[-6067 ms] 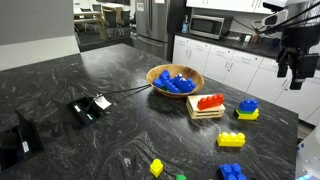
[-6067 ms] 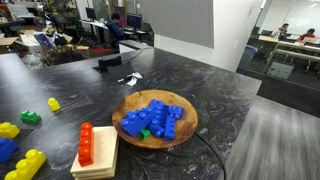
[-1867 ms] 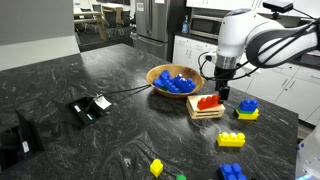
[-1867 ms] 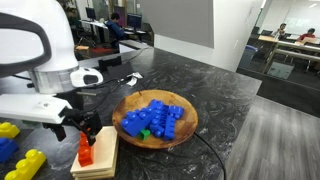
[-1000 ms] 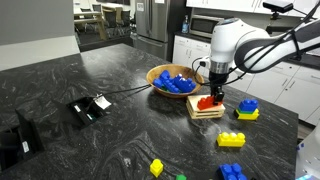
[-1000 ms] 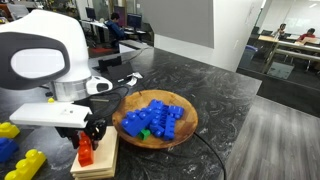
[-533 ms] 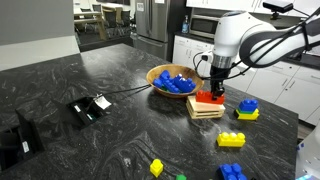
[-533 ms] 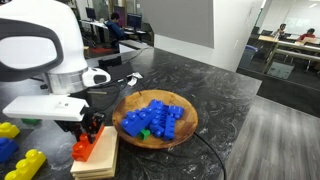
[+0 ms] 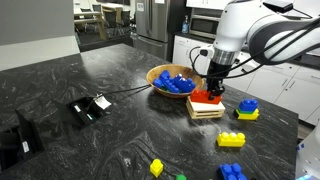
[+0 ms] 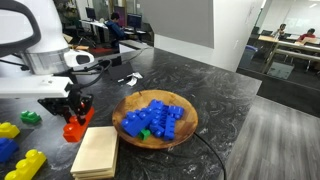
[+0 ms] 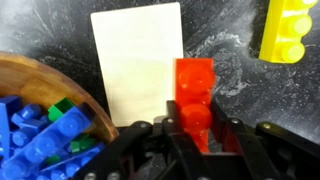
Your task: Take the orange legos from the wood and put it on the table
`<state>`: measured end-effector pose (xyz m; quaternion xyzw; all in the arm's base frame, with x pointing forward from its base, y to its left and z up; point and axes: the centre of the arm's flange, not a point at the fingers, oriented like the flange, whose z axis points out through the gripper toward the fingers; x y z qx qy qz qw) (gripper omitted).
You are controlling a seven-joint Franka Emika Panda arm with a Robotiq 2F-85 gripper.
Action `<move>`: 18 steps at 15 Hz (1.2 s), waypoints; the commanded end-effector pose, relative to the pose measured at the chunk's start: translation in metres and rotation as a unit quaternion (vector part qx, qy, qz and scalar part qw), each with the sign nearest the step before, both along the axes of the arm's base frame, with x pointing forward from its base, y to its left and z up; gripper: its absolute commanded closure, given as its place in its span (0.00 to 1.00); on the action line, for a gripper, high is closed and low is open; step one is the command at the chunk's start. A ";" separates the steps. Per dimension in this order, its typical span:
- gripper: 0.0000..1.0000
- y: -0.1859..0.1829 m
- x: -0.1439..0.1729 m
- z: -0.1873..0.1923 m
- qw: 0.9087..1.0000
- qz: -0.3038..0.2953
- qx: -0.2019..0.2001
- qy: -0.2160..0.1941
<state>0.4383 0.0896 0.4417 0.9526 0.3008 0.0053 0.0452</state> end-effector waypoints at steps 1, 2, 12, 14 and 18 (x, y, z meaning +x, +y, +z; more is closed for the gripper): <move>0.90 0.040 0.038 0.000 0.999 0.041 0.003 0.026; 0.90 0.053 0.046 -0.004 0.998 0.053 0.006 0.028; 0.81 0.132 0.106 -0.080 0.985 0.145 0.048 0.087; 0.39 0.133 0.109 -0.080 0.984 0.151 0.048 0.086; 0.13 0.131 0.110 -0.073 0.984 0.152 0.046 0.082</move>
